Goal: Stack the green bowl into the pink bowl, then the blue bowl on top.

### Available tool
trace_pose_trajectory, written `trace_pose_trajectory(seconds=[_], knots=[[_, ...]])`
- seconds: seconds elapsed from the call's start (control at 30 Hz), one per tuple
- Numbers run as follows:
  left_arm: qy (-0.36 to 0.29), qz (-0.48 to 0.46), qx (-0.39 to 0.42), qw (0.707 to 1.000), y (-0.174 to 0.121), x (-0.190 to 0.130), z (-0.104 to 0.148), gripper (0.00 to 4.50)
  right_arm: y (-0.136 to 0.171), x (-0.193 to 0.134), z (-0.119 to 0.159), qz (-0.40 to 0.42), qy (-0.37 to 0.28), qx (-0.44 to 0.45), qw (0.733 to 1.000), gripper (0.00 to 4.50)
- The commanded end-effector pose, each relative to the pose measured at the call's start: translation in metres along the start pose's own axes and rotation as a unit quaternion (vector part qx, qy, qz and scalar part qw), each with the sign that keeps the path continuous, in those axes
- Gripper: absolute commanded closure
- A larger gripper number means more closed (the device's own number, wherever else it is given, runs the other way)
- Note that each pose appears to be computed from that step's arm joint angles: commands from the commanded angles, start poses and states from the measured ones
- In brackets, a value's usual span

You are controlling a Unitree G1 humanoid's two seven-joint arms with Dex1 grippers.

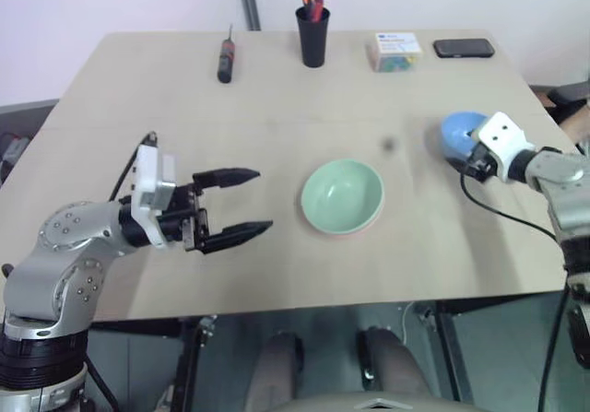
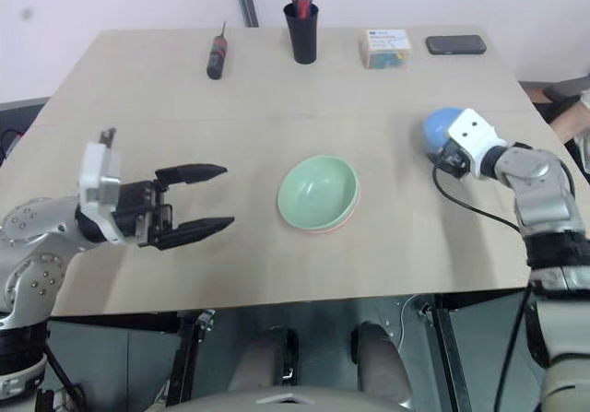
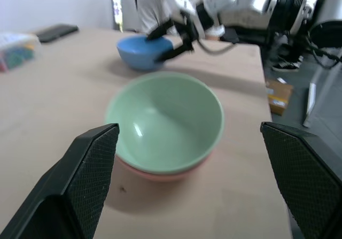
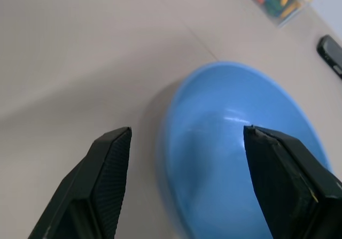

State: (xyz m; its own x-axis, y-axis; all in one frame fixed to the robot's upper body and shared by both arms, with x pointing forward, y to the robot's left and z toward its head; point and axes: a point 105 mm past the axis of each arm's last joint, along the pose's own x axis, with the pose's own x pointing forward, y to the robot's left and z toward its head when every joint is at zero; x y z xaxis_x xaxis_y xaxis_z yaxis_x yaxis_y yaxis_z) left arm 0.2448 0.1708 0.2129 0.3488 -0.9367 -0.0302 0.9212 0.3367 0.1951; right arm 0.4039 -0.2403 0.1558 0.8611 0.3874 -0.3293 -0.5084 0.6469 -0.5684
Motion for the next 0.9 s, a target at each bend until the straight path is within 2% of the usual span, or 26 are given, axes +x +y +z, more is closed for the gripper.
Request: trace_pose_trajectory(seconds=[0.03,0.07,0.1,0.2,0.27,0.37,0.43,0.53,0.6,0.67,0.77,0.9], knots=[[-0.015,0.004,0.014,1.0,-0.005,0.0,0.012,0.0,-0.009,0.004,0.009,-0.007,-0.019,-0.008,1.0,1.64],[-0.016,0.006,0.014,1.0,-0.006,-0.001,0.012,0.0,-0.009,0.005,0.009,-0.004,-0.02,-0.007,1.0,2.18],[-0.016,0.008,0.014,1.0,-0.007,-0.001,0.012,0.0,-0.008,0.005,0.008,-0.001,-0.021,-0.007,1.0,2.49],[-0.016,0.012,0.013,1.0,-0.008,-0.003,0.012,0.0,-0.009,0.007,0.009,0.002,-0.024,-0.006,1.0,3.83],[-0.018,0.015,0.011,1.0,-0.008,-0.003,0.012,0.0,-0.01,0.006,0.012,0.001,-0.028,-0.008,1.0,4.42],[-0.019,0.021,0.007,1.0,-0.008,-0.004,0.009,0.0,-0.014,-0.003,0.029,0.0,-0.057,-0.028,0.998,4.42],[-0.017,0.028,0.003,0.999,-0.007,-0.006,0.005,0.0,-0.005,-0.016,0.056,0.033,-0.113,-0.032,0.992,4.42],[-0.013,0.042,-0.002,0.999,-0.003,-0.01,-0.001,0.0,0.039,-0.052,0.109,0.14,-0.207,-0.038,0.967,4.42],[-0.01,0.045,-0.003,0.999,-0.002,-0.01,-0.005,0.0,0.07,-0.071,0.131,0.197,-0.235,-0.037,0.951,4.42],[-0.009,0.046,-0.004,0.999,-0.001,-0.01,-0.007,0.0,0.088,-0.081,0.141,0.225,-0.244,-0.025,0.943,4.42],[-0.007,0.052,-0.002,0.999,0.003,-0.009,-0.011,0.0,0.139,-0.083,0.159,0.279,-0.269,-0.024,0.922,4.42],[-0.003,0.053,0.004,0.999,0.005,-0.009,-0.012,0.0,0.171,-0.071,0.158,0.325,-0.259,-0.005,0.91,4.42]])
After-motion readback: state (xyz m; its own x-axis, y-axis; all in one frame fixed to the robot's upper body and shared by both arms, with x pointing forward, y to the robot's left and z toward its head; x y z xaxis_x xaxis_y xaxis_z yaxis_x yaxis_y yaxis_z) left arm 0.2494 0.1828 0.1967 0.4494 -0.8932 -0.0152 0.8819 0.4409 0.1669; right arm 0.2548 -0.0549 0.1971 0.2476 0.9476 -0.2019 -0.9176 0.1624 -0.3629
